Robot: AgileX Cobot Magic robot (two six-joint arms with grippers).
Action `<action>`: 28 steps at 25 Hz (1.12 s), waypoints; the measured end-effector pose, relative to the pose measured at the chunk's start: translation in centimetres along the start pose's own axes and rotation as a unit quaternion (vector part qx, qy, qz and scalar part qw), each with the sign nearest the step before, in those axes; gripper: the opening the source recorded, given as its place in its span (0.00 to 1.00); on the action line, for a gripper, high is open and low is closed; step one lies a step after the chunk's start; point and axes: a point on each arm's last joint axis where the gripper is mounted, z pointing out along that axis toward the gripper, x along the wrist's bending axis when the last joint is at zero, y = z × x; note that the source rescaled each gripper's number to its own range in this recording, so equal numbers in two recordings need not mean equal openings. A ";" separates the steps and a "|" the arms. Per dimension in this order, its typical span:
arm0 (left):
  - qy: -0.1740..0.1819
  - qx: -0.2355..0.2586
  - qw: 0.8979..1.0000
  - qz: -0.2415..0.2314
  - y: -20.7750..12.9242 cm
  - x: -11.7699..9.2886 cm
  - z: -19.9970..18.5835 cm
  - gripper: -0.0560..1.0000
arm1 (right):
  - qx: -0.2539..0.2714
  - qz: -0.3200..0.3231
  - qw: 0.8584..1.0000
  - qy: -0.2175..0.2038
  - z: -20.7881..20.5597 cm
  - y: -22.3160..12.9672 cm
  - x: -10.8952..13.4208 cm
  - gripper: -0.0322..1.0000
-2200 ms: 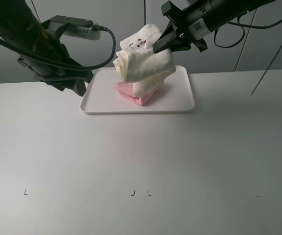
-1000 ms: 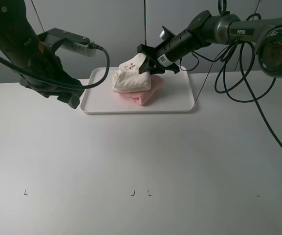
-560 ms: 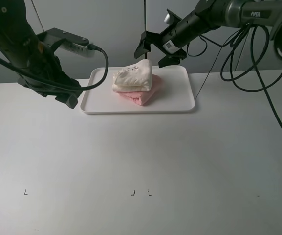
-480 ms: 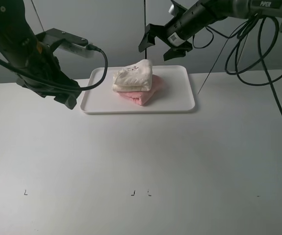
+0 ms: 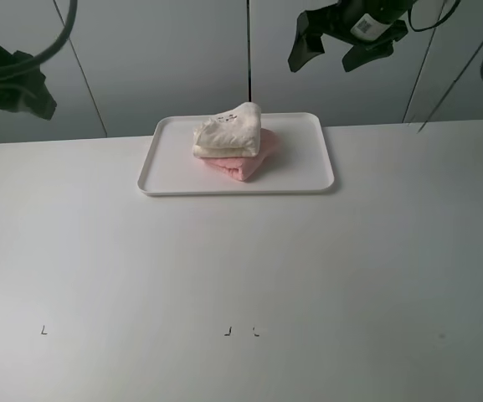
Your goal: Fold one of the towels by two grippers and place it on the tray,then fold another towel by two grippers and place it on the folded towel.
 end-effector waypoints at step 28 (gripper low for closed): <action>-0.049 -0.125 0.986 -0.102 -20.2 1.9 -12.6 1.00 | -0.207 -0.083 0.973 -0.055 -22.4 -31.1 4.8 1.00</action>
